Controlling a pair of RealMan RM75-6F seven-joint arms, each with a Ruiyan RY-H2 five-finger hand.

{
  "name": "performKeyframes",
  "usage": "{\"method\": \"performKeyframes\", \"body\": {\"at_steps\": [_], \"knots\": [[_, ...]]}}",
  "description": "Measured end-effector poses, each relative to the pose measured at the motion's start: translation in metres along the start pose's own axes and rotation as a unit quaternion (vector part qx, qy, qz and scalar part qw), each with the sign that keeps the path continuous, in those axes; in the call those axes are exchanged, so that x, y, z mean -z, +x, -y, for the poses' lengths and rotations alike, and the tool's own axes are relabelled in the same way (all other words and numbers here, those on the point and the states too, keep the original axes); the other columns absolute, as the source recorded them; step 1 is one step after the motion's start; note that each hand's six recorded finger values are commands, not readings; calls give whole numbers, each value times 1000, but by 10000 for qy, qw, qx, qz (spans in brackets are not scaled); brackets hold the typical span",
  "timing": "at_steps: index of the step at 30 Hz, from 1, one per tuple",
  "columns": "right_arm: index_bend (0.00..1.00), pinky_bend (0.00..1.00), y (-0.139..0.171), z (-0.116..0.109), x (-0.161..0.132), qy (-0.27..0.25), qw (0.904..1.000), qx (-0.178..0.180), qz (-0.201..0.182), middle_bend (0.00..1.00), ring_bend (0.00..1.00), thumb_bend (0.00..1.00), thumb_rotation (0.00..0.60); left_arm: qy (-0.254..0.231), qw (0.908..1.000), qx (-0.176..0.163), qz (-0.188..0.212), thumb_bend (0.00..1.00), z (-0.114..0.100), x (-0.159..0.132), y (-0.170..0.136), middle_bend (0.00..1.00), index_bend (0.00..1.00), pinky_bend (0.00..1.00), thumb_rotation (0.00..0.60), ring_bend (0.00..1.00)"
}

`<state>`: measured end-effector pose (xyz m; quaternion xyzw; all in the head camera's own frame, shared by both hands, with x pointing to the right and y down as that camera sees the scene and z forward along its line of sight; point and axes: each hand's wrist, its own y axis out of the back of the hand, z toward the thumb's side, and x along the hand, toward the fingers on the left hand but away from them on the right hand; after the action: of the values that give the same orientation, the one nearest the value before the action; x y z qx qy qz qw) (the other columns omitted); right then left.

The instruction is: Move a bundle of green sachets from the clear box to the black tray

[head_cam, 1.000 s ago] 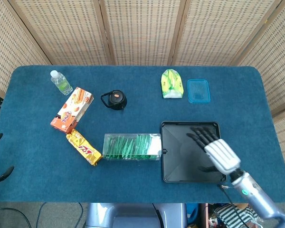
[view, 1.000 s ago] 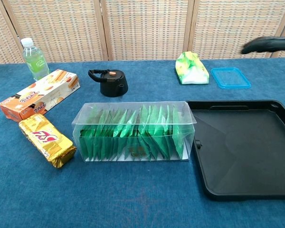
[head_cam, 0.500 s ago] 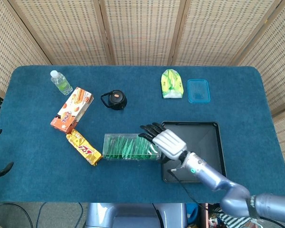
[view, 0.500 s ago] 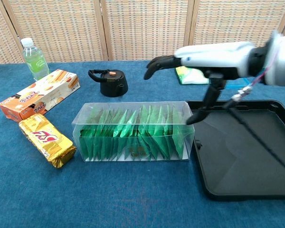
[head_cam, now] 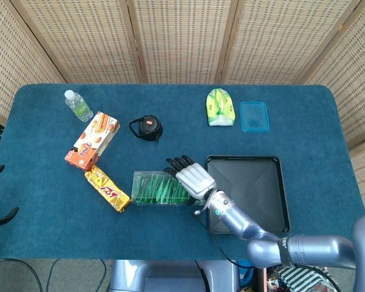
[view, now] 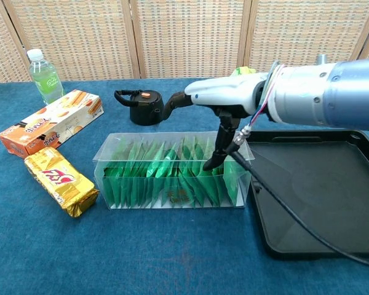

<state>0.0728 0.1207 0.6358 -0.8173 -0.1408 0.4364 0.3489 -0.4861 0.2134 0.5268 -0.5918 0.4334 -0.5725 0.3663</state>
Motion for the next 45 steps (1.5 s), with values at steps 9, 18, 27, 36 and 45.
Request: {"method": "performKeyframes", "body": {"at_steps": [9, 18, 27, 36, 45], "knots": [[202, 0, -5, 8, -6, 71, 9999, -33, 74, 0, 0, 411, 600, -19, 10000, -9, -9, 228, -1, 1, 0, 0, 0, 0, 600, 0], [285, 0, -9, 10, -9, 83, 9999, 41, 102, 0, 0, 599, 600, -45, 10000, -29, -19, 228, -3, 1, 0, 0, 0, 0, 600, 0], [286, 0, -11, -20, -8, -11, 9986, 506, 166, 0, 0, 616, 600, -105, 9999, -38, -33, 228, -5, 3, 1, 0, 0, 0, 600, 0], [344, 0, -26, -52, 16, -191, 9939, 906, 595, 0, 0, 651, 600, -159, 9998, -34, -64, 228, -7, 7, 2, 0, 0, 0, 600, 0], [347, 0, -42, -53, 53, -139, 9895, 754, 1228, 0, 0, 654, 600, -178, 9997, -16, -150, 228, -6, 11, 6, 0, 0, 0, 600, 0]]}}
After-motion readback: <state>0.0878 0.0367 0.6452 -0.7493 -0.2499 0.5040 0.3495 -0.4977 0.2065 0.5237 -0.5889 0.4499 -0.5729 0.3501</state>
